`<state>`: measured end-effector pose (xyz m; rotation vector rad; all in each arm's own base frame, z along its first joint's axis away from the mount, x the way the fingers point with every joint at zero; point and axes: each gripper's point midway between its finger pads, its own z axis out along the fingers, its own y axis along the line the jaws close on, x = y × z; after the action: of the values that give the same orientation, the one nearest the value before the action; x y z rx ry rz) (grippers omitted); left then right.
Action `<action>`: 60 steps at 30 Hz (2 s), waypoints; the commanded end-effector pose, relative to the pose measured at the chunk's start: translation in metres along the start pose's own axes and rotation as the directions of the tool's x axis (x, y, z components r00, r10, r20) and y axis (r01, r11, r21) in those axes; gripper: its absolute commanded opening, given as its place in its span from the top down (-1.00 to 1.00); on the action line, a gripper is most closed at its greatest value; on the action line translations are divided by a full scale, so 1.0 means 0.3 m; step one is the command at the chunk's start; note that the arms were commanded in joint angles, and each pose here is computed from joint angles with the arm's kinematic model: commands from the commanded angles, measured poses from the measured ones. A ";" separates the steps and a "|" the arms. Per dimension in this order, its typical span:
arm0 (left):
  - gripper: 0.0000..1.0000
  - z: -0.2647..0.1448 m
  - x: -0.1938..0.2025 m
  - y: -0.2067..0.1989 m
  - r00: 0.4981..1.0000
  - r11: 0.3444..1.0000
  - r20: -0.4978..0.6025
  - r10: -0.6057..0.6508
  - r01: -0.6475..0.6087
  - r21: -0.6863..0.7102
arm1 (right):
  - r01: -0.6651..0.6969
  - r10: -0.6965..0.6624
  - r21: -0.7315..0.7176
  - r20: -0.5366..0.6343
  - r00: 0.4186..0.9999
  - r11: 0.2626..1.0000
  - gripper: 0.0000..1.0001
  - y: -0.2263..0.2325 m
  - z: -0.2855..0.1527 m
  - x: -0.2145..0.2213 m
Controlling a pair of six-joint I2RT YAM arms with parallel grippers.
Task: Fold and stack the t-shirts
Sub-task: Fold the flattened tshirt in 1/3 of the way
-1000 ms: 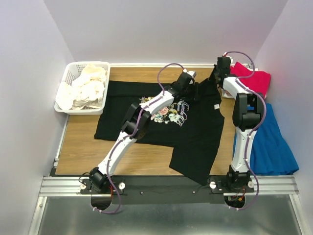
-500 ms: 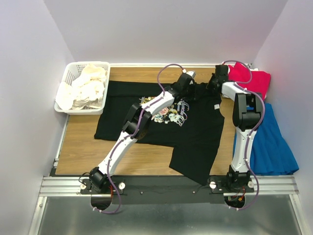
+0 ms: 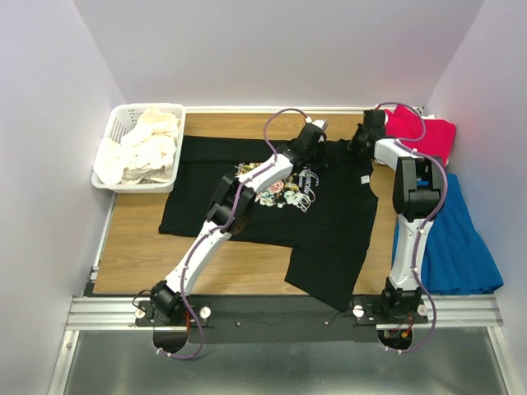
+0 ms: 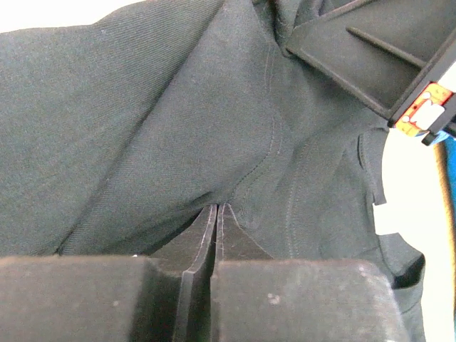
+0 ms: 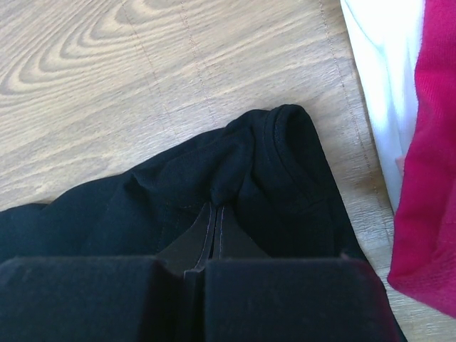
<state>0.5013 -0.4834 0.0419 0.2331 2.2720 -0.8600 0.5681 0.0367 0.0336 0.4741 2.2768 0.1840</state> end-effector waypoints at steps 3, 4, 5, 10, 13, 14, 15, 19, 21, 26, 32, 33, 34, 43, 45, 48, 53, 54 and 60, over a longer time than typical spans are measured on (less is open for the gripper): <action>1.00 0.000 -0.032 0.006 1.000 1.000 0.022 0.007 -0.007 0.000 | -0.011 0.011 -0.016 -0.007 1.000 1.000 0.99 0.004 -0.040 -0.011; 1.00 -0.003 -0.036 0.004 1.000 1.000 0.025 0.010 -0.010 -0.001 | -0.009 0.009 -0.014 -0.005 1.000 1.000 0.99 0.003 -0.041 -0.014; 1.00 -0.009 -0.039 0.009 1.000 1.000 0.024 0.018 -0.018 -0.006 | -0.009 0.009 -0.012 -0.002 1.000 1.000 0.99 0.002 -0.043 -0.017; 1.00 -0.087 -0.132 -0.032 0.994 0.998 0.090 0.064 -0.063 -0.014 | -0.003 0.003 -0.008 0.030 1.000 1.000 0.99 0.008 -0.067 -0.059; 1.00 -0.133 -0.187 -0.060 0.988 0.996 0.125 0.088 -0.087 -0.013 | -0.001 0.001 -0.011 0.041 0.999 1.000 0.99 0.013 -0.081 -0.074; 1.00 -0.143 -0.198 -0.072 0.987 0.996 0.132 0.094 -0.094 -0.008 | -0.001 0.001 -0.013 0.045 0.999 1.000 0.99 0.015 -0.087 -0.080; 1.00 -0.157 -0.212 -0.085 0.986 0.995 0.139 0.096 -0.097 -0.002 | -0.001 0.002 -0.018 0.048 0.999 1.000 0.99 0.019 -0.091 -0.085; 1.00 -0.184 -0.234 -0.103 0.984 0.995 0.147 0.101 -0.103 0.007 | -0.001 0.002 -0.023 0.059 0.998 1.000 0.99 0.025 -0.111 -0.100; 1.00 -0.191 -0.238 -0.101 0.984 0.995 0.147 0.101 -0.104 0.008 | 0.000 0.002 -0.022 0.071 0.997 1.000 0.99 0.027 -0.129 -0.115; 1.00 -0.200 -0.223 -0.103 0.986 0.994 0.129 0.105 -0.108 0.020 | 0.008 -0.007 -0.011 0.075 0.997 1.000 0.99 0.013 -0.178 -0.103; 1.00 -0.206 -0.205 -0.093 0.987 0.993 0.109 0.116 -0.119 0.018 | 0.008 -0.010 0.019 0.094 0.996 1.000 0.99 -0.014 -0.231 -0.107; 1.00 -0.214 -0.203 -0.091 0.987 0.992 0.105 0.120 -0.122 0.013 | 0.011 -0.013 0.030 0.089 0.996 0.999 0.99 -0.025 -0.238 -0.090; 1.00 -0.218 -0.202 -0.087 0.987 0.992 0.102 0.127 -0.128 0.011 | 0.008 -0.011 0.034 0.094 0.996 0.999 0.99 -0.030 -0.251 -0.094; 1.00 -0.279 -0.148 -0.069 0.984 0.985 0.039 0.174 -0.174 0.000 | -0.004 -0.001 0.040 0.109 0.994 0.999 0.99 -0.069 -0.438 -0.045; 1.00 -0.298 -0.125 -0.062 0.983 0.983 0.014 0.183 -0.183 -0.006 | -0.002 -0.001 0.054 0.069 0.998 0.999 0.99 -0.097 -0.452 0.023; 1.00 -0.331 -0.094 -0.040 0.980 0.979 -0.022 0.200 -0.200 -0.027 | -0.005 0.002 0.071 0.035 0.999 0.997 0.99 -0.135 -0.481 0.101; 1.00 -0.382 -0.021 0.006 0.974 0.975 -0.091 0.209 -0.215 -0.056 | -0.016 0.015 0.086 0.004 1.000 0.996 0.99 -0.172 -0.527 0.181; 1.00 -0.399 0.012 0.023 0.972 0.975 -0.114 0.207 -0.215 -0.062 | -0.017 0.017 0.090 -0.007 1.000 0.996 0.99 -0.181 -0.534 0.195; 1.00 -0.456 0.153 0.083 0.957 0.973 -0.212 0.200 -0.219 -0.071 | -0.012 0.016 0.115 -0.031 0.999 0.993 0.99 -0.216 -0.568 0.250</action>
<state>0.4276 -0.3961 0.0761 0.4755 2.3695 -0.6544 0.3947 0.0192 0.0781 0.5149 2.3222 0.1106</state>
